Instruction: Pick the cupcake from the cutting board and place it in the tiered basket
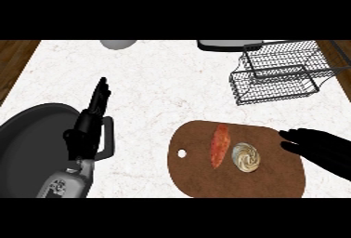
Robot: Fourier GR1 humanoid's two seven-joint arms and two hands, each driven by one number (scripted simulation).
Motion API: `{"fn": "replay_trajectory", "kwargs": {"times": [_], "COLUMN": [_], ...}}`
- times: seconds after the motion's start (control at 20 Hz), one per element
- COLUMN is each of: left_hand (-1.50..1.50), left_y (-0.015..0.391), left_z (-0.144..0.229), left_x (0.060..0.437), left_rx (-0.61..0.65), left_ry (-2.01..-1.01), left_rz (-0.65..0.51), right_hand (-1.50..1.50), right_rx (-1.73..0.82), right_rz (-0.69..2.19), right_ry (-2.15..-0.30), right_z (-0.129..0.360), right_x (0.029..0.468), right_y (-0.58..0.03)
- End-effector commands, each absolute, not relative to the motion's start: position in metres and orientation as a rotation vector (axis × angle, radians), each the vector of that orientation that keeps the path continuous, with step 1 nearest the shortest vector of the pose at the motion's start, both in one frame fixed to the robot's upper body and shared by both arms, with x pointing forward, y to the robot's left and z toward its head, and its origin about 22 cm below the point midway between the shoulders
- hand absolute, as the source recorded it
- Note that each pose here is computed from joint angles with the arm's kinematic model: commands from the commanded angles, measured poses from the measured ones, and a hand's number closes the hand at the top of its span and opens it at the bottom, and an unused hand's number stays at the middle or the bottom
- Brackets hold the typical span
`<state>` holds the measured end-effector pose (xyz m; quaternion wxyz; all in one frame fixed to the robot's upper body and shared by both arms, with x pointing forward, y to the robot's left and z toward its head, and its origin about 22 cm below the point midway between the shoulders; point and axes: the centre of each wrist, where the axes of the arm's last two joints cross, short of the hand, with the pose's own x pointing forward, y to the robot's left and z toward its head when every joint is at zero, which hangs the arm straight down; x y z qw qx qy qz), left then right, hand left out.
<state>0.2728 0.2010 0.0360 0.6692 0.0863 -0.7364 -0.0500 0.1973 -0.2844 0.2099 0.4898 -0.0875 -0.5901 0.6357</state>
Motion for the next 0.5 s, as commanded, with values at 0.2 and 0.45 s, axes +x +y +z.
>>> {"fn": "replay_trajectory", "kwargs": {"times": [0.2,0.45], "left_hand": [0.00,0.00], "left_y": [0.197,0.185], "left_z": [0.024,0.024], "left_x": [0.274,0.263], "left_rx": [0.198,0.184], "left_ry": [-1.664,-1.663], "left_rz": [-0.113,-0.099], "right_hand": [-1.50,-1.50], "right_rx": [-0.277,-0.350], "right_rz": [1.608,1.629], "right_ry": [-1.312,-1.285], "right_z": [0.202,0.186], "right_x": [0.210,0.207], "right_y": [-0.282,-0.280]}}
